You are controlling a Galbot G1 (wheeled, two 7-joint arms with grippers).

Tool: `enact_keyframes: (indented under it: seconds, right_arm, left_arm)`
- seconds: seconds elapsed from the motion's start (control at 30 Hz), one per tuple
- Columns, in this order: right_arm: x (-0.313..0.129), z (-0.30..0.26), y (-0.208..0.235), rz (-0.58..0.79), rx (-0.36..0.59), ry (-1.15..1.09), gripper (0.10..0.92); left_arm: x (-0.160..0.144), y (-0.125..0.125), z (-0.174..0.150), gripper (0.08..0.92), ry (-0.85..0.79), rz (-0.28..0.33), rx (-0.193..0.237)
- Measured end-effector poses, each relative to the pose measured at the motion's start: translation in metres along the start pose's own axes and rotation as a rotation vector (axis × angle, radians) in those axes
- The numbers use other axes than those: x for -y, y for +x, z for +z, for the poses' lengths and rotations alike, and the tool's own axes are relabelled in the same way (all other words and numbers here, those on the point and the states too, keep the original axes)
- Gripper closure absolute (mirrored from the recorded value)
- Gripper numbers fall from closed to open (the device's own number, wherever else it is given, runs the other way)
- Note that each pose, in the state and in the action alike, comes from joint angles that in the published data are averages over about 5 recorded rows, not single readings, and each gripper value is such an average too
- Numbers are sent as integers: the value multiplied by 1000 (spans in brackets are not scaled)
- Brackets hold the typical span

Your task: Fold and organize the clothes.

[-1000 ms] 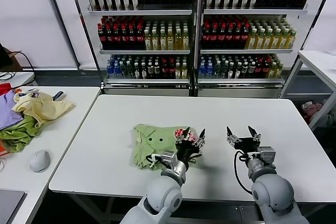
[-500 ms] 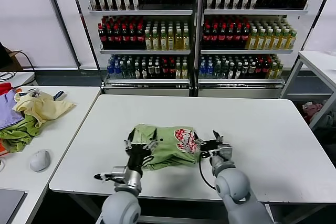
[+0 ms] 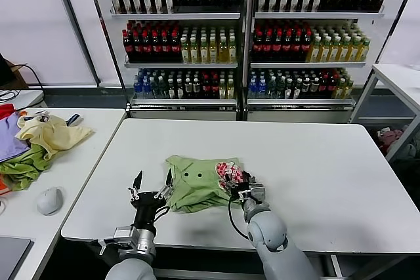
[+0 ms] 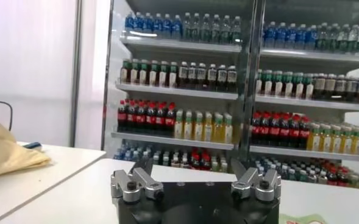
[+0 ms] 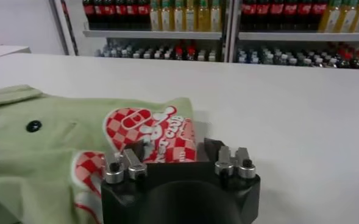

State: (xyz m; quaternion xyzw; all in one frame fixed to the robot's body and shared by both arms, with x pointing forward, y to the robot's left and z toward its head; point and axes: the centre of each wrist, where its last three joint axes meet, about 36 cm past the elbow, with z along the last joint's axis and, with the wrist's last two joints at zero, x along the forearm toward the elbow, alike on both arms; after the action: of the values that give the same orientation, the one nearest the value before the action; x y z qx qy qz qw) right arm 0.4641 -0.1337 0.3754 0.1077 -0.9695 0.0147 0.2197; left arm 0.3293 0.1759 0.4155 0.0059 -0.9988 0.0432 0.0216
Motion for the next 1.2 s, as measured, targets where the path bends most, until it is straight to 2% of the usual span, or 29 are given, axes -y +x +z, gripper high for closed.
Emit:
enact_keyframes:
  seconds: [0.23,0.6,0.73,0.87,1.2]
  right_arm:
    - [18,-1,-10,19,12,39,575]
    - [91,-18,-19,123,65,127,798]
    - [117,-21,-18,164,99,157,855]
    - [133,-22,-13,190,147,171,807]
    - [151,-8,24,237,295,176,517]
  left_arm:
    - [-4,7,2,177,-15,-5,-1]
    - [-3,9,8,177,-29,0,-7]
    - [0,8,9,177,-29,7,-9]
    - [5,8,10,177,-29,21,-7]
    - [15,8,11,177,-31,51,-2]
